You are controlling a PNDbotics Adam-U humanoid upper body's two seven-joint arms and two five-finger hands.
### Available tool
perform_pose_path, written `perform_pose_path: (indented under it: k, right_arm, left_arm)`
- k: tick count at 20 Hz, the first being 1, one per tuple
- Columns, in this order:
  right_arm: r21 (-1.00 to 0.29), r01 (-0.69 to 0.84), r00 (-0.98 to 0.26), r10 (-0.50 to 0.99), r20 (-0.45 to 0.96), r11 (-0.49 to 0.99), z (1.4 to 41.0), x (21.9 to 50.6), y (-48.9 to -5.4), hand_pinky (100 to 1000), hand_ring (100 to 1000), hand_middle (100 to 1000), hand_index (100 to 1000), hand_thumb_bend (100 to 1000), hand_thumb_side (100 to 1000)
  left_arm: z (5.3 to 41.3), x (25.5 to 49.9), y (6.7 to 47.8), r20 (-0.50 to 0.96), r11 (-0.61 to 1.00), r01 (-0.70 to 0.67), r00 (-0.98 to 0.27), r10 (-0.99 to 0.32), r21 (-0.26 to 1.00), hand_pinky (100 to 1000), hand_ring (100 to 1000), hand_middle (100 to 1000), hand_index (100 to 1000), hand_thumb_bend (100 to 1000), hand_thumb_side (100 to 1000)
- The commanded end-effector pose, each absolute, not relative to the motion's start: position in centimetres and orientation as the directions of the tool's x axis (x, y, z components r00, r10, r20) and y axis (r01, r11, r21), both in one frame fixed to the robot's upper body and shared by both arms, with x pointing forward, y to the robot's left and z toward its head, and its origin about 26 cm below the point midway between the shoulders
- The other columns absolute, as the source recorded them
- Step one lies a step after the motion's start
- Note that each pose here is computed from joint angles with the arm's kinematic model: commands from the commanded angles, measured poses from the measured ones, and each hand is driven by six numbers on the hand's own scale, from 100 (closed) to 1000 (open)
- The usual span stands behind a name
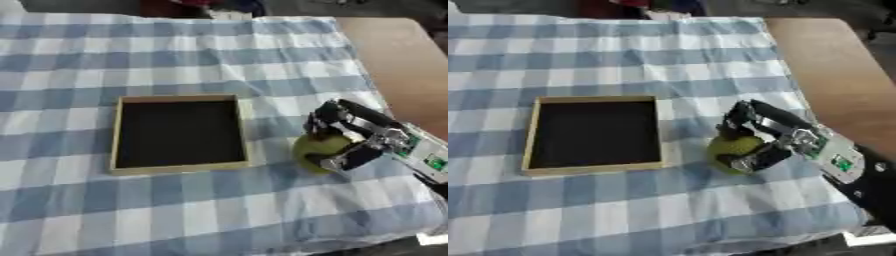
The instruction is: Pick up objects on the table and place them in the box.
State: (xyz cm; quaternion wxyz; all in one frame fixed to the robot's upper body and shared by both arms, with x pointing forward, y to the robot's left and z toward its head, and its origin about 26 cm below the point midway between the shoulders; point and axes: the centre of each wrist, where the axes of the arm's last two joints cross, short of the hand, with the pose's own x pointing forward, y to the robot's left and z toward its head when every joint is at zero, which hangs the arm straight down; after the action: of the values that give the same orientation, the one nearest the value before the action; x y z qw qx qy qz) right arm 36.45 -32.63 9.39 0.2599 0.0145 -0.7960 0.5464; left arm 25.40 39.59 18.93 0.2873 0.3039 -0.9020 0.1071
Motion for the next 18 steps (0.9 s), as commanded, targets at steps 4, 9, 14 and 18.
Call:
perform_pose_path:
  k: [4, 9, 14, 18]
  right_arm:
    - [-0.876, -0.249, -0.898, 0.240, 0.369, 0.414, 12.0, 37.2, -32.8, 510, 231, 134, 333, 232, 100]
    - [-0.889, -0.208, -0.933, 0.189, 0.305, 0.408, 13.5, 38.1, -31.5, 510, 229, 135, 342, 229, 100]
    - [-0.903, -0.159, -0.960, 0.152, 0.236, 0.398, 15.2, 38.9, -29.7, 509, 229, 140, 363, 231, 100]
    - [-0.907, -0.129, -0.974, 0.118, 0.191, 0.401, 16.3, 39.7, -27.9, 506, 230, 144, 373, 224, 100]
  left_arm:
    - [19.8, 25.1, 39.7, 0.557, 0.788, -0.615, -0.661, -0.504, -0.017, 633, 476, 670, 804, 100, 566]
    - [19.8, 25.0, 39.7, 0.557, 0.787, -0.617, -0.659, -0.505, -0.015, 633, 476, 670, 804, 100, 565]
    - [19.8, 25.0, 39.7, 0.559, 0.787, -0.617, -0.657, -0.506, -0.013, 633, 477, 671, 804, 100, 566]
    - [19.8, 25.0, 39.8, 0.559, 0.786, -0.619, -0.656, -0.507, -0.014, 633, 479, 671, 804, 100, 565]
